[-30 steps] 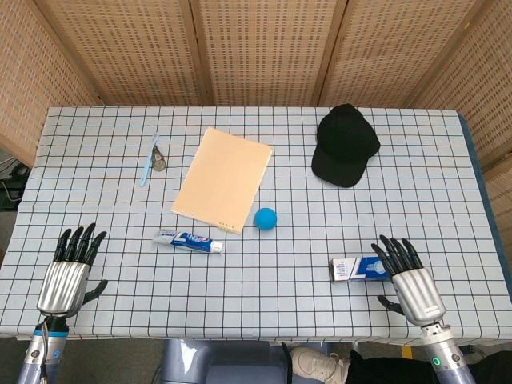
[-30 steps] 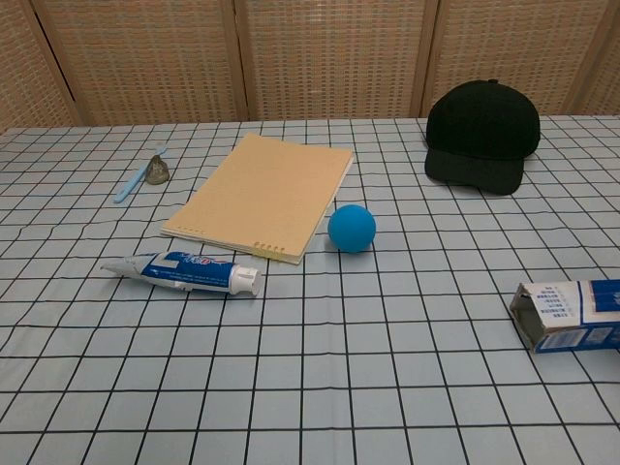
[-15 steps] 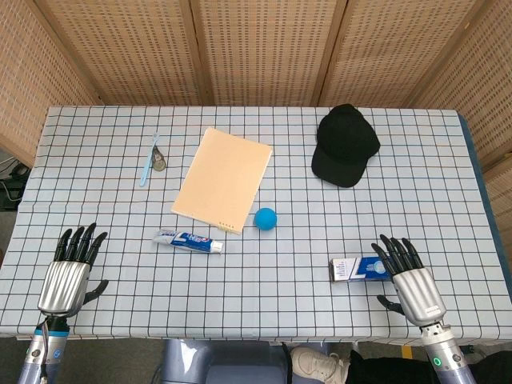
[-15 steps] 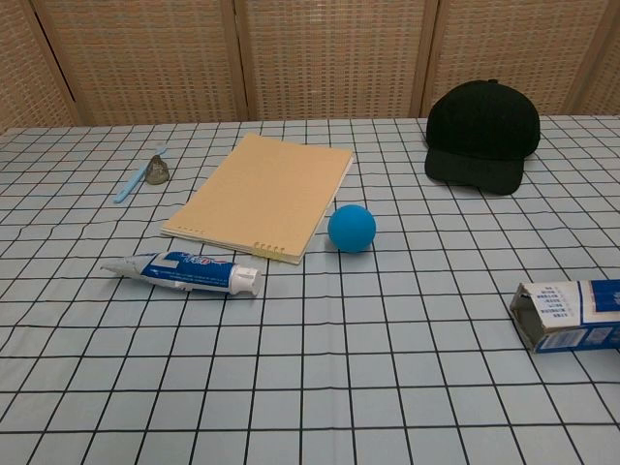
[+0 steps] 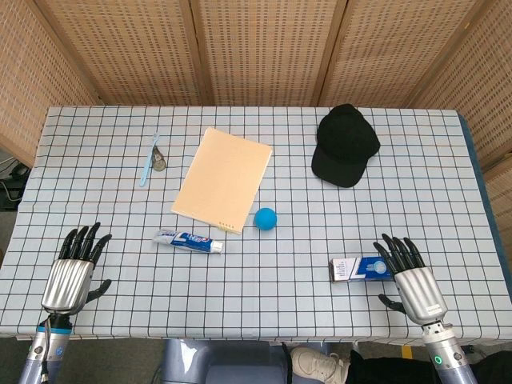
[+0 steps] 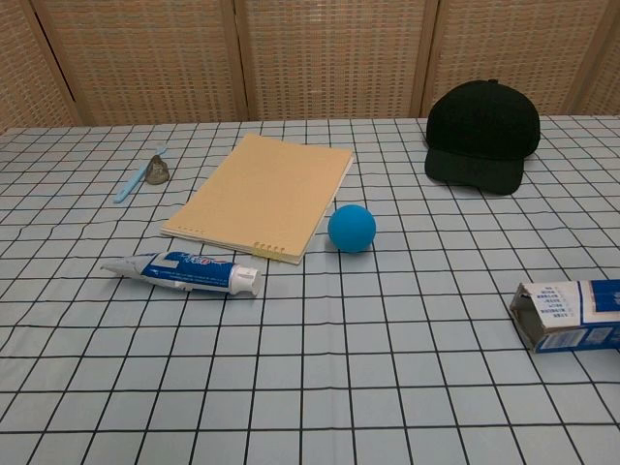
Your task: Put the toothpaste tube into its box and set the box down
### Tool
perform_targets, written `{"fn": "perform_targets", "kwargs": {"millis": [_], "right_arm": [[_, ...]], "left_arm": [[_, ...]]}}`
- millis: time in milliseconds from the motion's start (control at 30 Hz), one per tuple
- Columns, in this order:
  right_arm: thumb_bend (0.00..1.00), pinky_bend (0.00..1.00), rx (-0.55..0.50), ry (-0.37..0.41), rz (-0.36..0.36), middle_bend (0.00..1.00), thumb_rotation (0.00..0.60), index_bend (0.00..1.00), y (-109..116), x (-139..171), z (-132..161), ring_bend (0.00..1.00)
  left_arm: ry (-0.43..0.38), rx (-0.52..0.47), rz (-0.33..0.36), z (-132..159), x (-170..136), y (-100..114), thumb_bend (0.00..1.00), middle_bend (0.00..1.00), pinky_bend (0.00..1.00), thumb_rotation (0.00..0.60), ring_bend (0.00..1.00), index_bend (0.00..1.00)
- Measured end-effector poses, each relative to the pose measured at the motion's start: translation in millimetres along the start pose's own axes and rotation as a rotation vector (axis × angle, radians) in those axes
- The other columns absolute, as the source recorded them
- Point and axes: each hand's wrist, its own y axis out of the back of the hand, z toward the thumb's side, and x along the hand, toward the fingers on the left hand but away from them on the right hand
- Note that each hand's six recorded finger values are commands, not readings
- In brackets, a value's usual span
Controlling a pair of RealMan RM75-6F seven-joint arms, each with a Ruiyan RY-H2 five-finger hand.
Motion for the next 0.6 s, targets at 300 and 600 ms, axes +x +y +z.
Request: {"fn": "perform_targets", "kwargs": {"millis": [300,600], "right_arm": [[0.13,0.0,-0.005,-0.014,0.006,0.0,0.6,0.05,-1,-2,-3,0.0],[0.13,0.0,-0.026,-0.028,0.009,0.0,0.6,0.05,-1,-4,-8,0.0]], "left_arm": [[-0.068,0.035,-0.067,27,61,1,0.22,0.07,0.17,0.6,0.16,0.3],[-0.109,0.076,-0.144,69,108,-16,0.23,0.12,0.17,0.6,0.17,0.38]]}}
